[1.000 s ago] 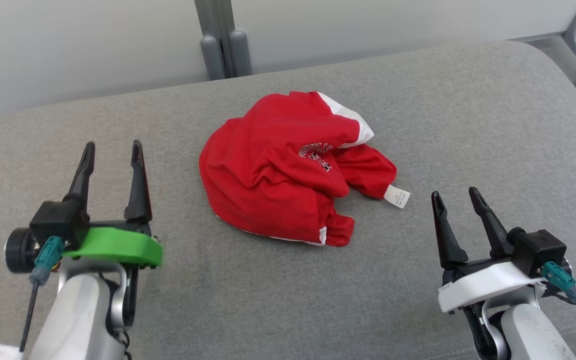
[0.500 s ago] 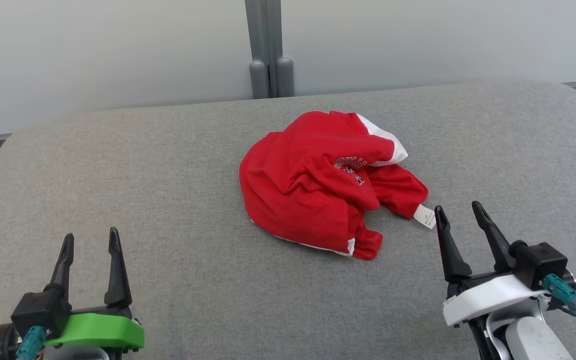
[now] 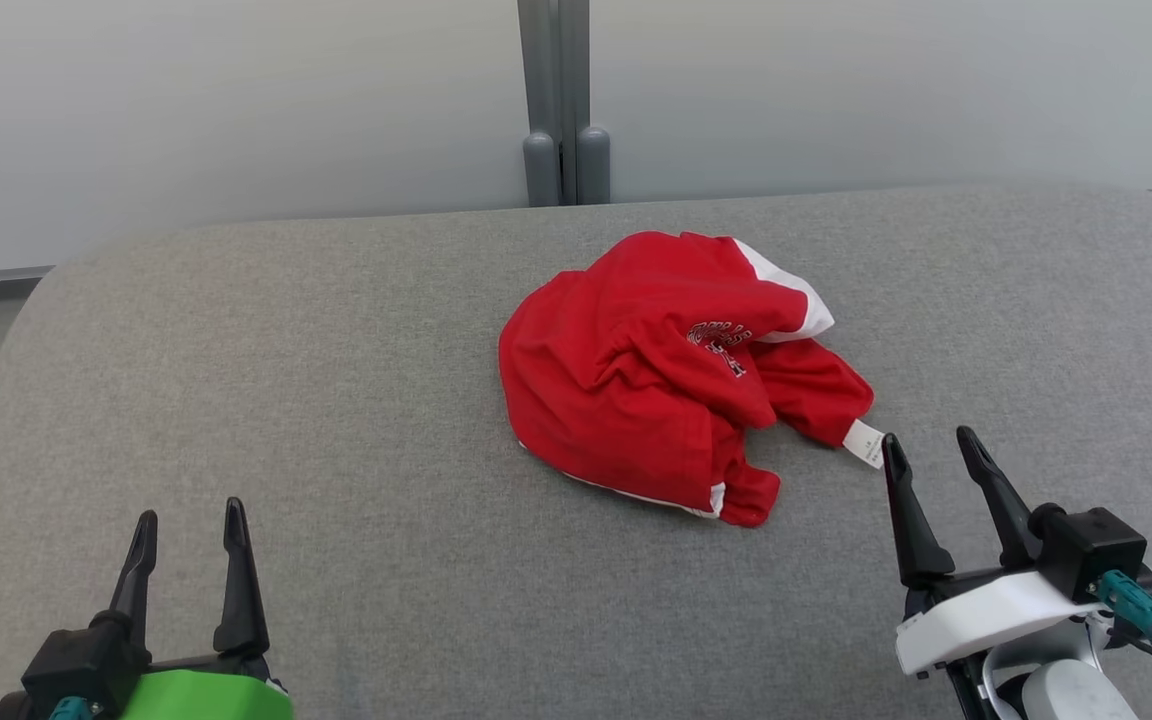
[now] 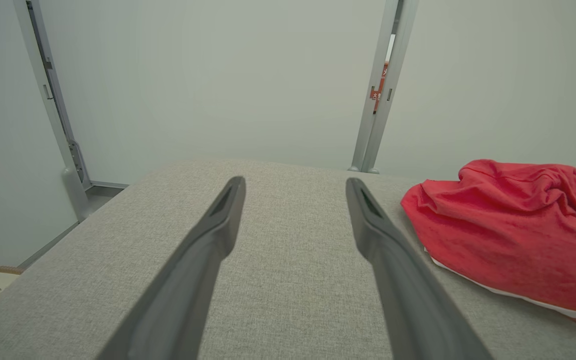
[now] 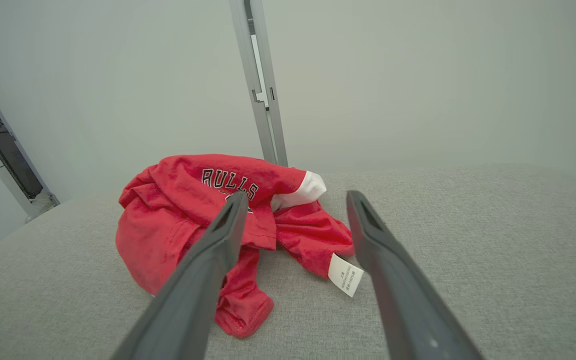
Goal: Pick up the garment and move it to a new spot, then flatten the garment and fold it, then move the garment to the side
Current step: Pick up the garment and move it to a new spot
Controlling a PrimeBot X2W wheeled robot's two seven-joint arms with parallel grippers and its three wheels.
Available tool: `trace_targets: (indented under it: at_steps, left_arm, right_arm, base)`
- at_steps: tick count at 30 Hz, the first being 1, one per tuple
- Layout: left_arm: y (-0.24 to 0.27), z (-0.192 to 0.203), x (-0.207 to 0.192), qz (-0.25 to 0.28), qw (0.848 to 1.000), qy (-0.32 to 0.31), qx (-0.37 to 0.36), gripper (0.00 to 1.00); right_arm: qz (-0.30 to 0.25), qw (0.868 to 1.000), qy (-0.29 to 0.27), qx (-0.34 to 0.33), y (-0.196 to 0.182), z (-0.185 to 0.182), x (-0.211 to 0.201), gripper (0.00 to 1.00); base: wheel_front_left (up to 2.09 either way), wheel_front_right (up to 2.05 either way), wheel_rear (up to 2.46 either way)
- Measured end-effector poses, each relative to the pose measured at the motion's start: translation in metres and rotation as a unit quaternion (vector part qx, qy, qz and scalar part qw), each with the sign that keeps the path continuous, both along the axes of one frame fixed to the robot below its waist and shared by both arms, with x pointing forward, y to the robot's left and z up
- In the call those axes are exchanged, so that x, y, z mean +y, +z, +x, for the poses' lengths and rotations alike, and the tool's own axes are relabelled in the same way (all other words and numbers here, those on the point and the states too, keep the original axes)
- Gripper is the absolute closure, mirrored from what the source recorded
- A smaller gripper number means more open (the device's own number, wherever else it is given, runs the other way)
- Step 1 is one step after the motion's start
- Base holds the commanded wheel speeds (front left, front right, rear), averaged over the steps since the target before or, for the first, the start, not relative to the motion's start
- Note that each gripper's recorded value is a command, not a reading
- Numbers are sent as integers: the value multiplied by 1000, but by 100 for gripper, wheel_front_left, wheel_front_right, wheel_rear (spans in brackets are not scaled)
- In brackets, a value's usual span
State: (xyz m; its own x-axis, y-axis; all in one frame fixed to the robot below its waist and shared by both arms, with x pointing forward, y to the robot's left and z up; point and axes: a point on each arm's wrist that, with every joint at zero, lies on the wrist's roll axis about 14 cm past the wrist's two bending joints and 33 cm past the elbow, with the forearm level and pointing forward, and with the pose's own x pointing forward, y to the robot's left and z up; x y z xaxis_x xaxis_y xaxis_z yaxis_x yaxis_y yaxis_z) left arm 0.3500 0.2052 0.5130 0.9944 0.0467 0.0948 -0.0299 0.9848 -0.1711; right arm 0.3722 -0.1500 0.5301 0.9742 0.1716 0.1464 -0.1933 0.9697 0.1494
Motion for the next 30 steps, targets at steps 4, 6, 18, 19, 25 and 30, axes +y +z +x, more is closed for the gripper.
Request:
trace_targets:
  at_steps: [4,6,18,19,25,30]
  left_arm:
    - [-3,-1,2,-1,1000,0,4,0]
    - [-5,-2,1,2,1000,-2,7,0]
    - [-11,0,-2,1,1000,-4,14,0]
    - [-11,0,-3,0,1000,-5,15,0]
    - [-7,10,-18,4,999,-32,7,0]
    - [5,30,-56,14,995,-94,-11,0]
  right_arm:
    - [1,1000,1,3,-1,-1,1,0]
    - [2,1000,0,3,-1,-1,1,0]
    - [3,1000,-5,6,-2,-3,-2,0]
    - [3,1000,-5,6,-2,-3,-3,0]
    - [3,1000,-9,9,-4,-3,-5,0]
    - [3,1000,-11,14,-8,-3,-7,0]
  base:
    - [0,0,0]
    - [0,0,0]
    - [0,0,0]
    - [0,0,0]
    - [0,0,0]
    - [0,0,0]
